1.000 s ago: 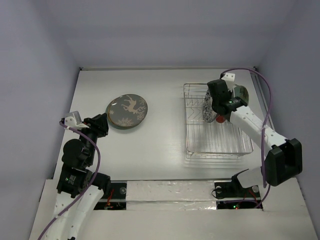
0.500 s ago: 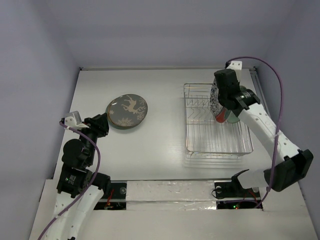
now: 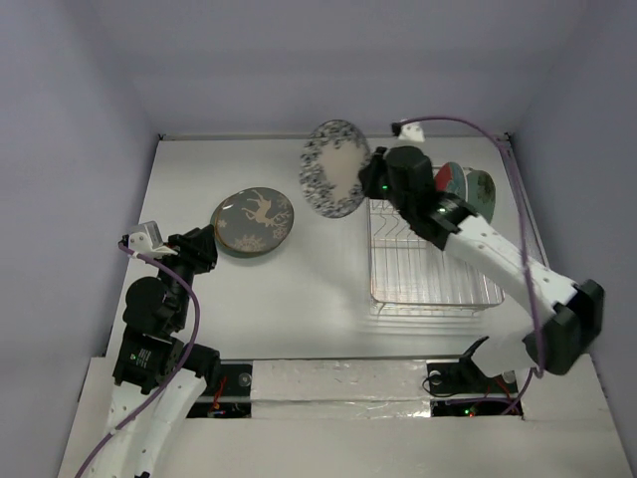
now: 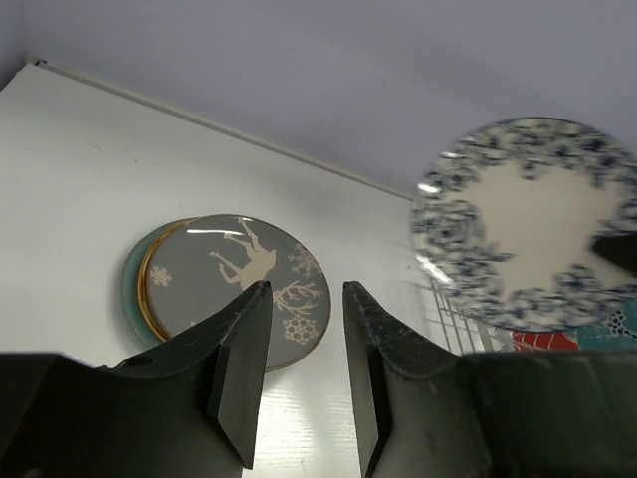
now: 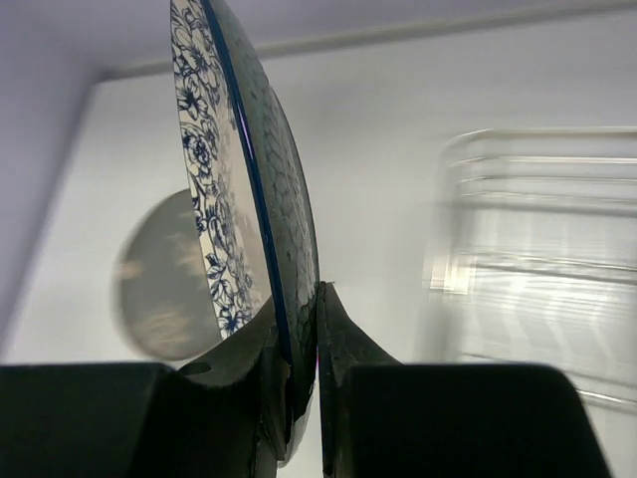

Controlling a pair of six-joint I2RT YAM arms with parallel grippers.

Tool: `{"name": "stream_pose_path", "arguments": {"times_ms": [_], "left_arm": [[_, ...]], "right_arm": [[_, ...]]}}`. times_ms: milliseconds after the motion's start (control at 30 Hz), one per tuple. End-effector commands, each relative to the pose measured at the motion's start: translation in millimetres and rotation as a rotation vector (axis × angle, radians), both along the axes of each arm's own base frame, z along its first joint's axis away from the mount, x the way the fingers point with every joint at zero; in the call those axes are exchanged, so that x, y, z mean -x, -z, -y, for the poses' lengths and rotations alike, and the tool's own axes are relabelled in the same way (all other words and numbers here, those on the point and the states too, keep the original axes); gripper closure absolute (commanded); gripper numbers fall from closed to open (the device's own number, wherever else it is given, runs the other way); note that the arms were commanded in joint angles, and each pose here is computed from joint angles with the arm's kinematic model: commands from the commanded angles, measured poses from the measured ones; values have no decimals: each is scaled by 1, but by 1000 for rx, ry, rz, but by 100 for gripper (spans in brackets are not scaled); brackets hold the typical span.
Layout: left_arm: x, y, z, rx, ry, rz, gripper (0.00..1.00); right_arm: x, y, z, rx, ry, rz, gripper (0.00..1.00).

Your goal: Unload the plates from the dish rack

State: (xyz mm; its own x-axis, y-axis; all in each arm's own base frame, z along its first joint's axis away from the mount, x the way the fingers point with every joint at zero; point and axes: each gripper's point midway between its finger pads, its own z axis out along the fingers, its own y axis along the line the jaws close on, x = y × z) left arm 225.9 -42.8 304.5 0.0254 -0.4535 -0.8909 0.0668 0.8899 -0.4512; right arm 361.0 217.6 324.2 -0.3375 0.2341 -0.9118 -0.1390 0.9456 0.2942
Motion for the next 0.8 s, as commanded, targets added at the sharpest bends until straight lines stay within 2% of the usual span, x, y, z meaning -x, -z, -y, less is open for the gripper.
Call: {"name": "stream_pose_path", "arguments": {"times_ms": [0,33,100,133,267,467,567,667,700,767], "left_arm": [[-3,-4,3,4,9,23,68],[-2,-5,3,4,9,25,68],[-3,-4,3,2,9,22,68],[-3,-4,3,3,9,20,68],[-5,-1,4,-3,9,7,68],[-4,-2,3,1,9,15,68],[-5,-1,4,-1,9,10,68],[-5,-2,4,0,9,12,68],[-5,-2,4,2,10,13,68],[-5,-2,4,0,9,12,68]], "right_arm": [[-4,-68,-115,-507,-340,149,100],[-13,-46,-138,-523,-368,99,100],[-18,-41,-164,-596,-416,68,100],[-31,-26,-177,-603,-409,41,100],[-39,10,-221,-700,-469,-69,100],[-42,65,-247,-715,-489,-190,100],[-45,92,-250,-688,-474,-237,92],[-40,121,-254,-652,-466,-288,77],[-39,129,-253,-634,-466,-300,68],[-37,149,-254,-595,-464,-342,62]]}}
